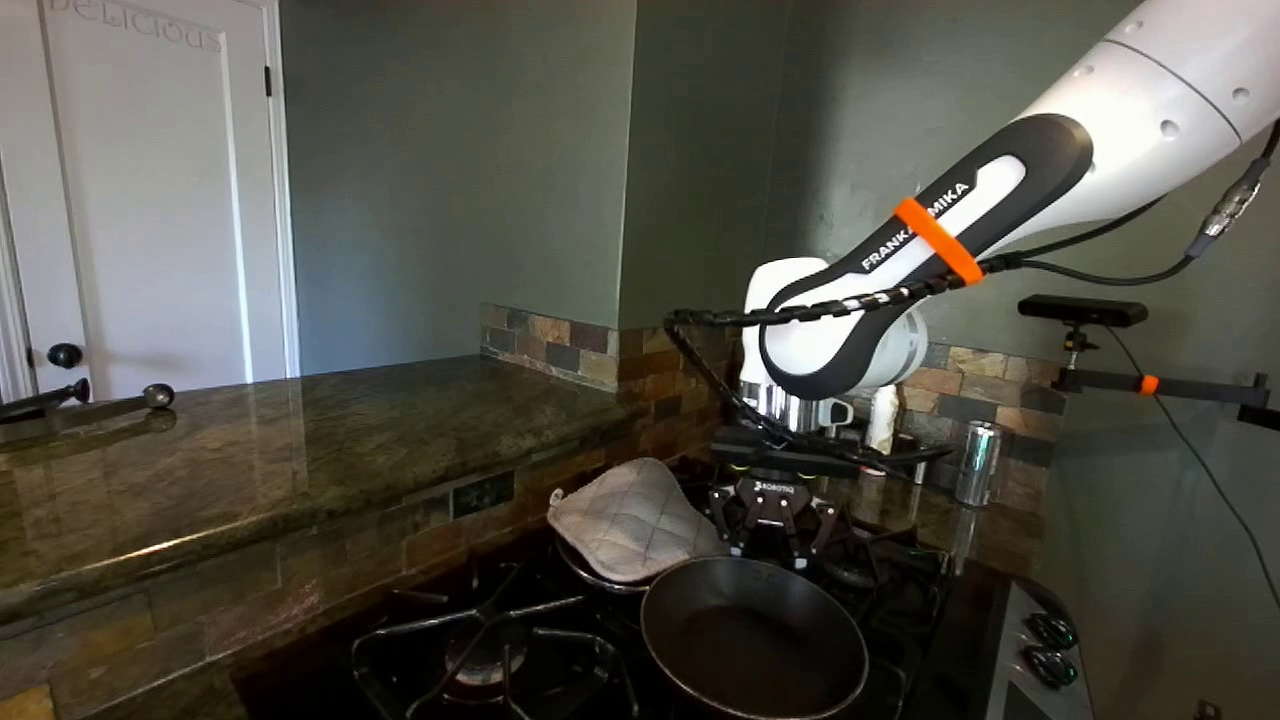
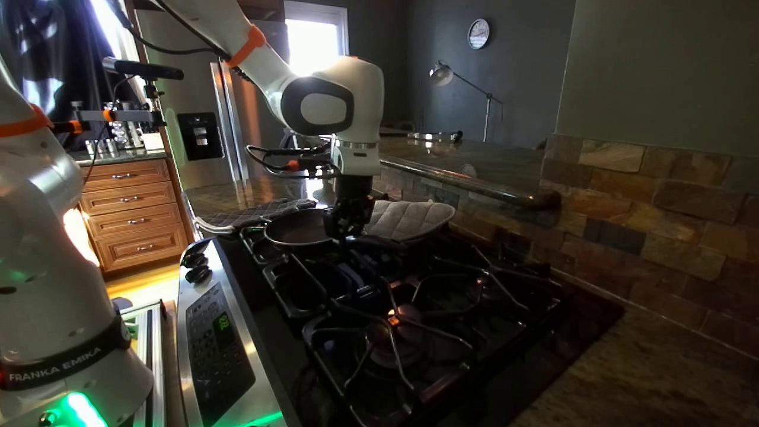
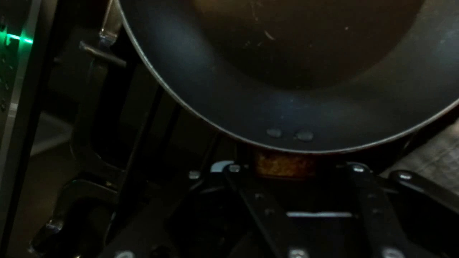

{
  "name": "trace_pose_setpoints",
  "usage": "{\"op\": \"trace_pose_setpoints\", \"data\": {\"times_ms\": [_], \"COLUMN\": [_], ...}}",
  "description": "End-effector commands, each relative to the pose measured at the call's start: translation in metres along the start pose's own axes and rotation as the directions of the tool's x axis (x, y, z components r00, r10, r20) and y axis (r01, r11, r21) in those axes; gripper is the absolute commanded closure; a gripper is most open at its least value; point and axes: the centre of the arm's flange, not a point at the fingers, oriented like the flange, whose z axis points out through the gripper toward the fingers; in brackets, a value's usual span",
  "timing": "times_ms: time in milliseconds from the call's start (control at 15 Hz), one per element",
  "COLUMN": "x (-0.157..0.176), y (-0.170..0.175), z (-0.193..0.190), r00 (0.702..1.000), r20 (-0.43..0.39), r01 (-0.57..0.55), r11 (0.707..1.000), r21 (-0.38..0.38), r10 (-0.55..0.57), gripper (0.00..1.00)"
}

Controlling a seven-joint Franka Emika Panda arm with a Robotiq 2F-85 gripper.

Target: Move the pan to the left then put the glass lid on the pan.

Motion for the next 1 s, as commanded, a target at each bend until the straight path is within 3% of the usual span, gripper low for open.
{"op": "trace_pose_setpoints", "data": {"times_ms": [0,933], "x": [-0.024,-0.08], "y": [-0.008,-0.037], "z": [-0.001,0.002], "r00": [0.999,0.999], "r20": [0.027,0.018], "r01": [-0.023,0.044], "r11": [1.0,0.999], "r21": [0.006,0.007], "r10": [0.023,-0.044], "gripper": [0.77,0.77]}}
